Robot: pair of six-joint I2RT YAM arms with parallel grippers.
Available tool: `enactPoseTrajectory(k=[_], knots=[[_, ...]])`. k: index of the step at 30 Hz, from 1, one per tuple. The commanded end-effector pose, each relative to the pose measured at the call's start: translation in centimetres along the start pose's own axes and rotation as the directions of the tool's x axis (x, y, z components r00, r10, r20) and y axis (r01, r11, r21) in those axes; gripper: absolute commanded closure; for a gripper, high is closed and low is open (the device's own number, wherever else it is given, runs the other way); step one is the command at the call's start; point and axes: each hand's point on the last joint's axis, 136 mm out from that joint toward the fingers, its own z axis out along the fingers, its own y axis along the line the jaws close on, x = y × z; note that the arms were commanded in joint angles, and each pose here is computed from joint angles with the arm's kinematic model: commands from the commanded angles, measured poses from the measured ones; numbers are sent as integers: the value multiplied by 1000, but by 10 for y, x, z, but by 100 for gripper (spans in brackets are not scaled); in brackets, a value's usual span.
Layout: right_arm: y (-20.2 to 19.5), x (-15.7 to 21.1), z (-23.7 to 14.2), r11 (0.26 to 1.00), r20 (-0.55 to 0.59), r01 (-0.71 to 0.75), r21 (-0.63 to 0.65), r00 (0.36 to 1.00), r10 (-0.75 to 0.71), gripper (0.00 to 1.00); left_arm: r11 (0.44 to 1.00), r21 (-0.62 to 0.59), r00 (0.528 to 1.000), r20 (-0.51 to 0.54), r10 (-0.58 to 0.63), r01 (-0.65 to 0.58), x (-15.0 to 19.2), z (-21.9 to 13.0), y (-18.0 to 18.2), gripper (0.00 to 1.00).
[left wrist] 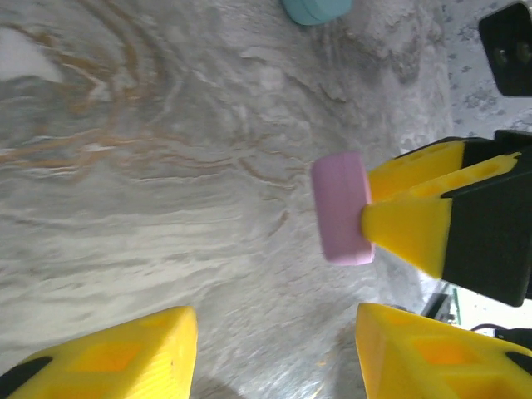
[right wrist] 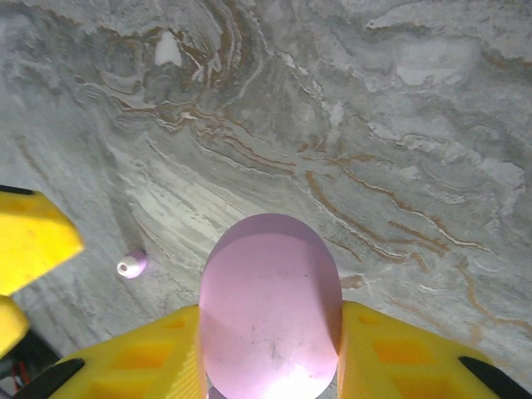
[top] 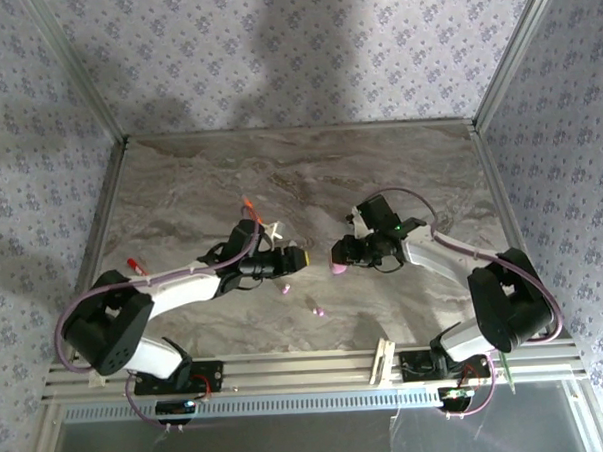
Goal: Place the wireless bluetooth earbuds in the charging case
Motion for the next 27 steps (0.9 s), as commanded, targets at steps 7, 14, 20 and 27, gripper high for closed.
enactPoseTrajectory(k=[7, 14, 20, 27], knots=[[20, -5, -11, 983, 18, -51, -174, 998, 55, 62, 991, 135, 1000, -11, 8, -7, -9, 26, -35, 48], [26, -5, -13, 968, 11, -88, -236, 996, 93, 63, 990, 139, 1000, -20, 4, -2, -10, 32, -36, 46], [30, -5, -14, 957, 7, -99, -272, 994, 105, 64, 990, 137, 1000, -26, 0, 3, -10, 36, -34, 45], [33, -6, -17, 942, 5, -117, -314, 992, 125, 65, 995, 99, 1000, -28, -6, 8, -8, 38, -24, 46]])
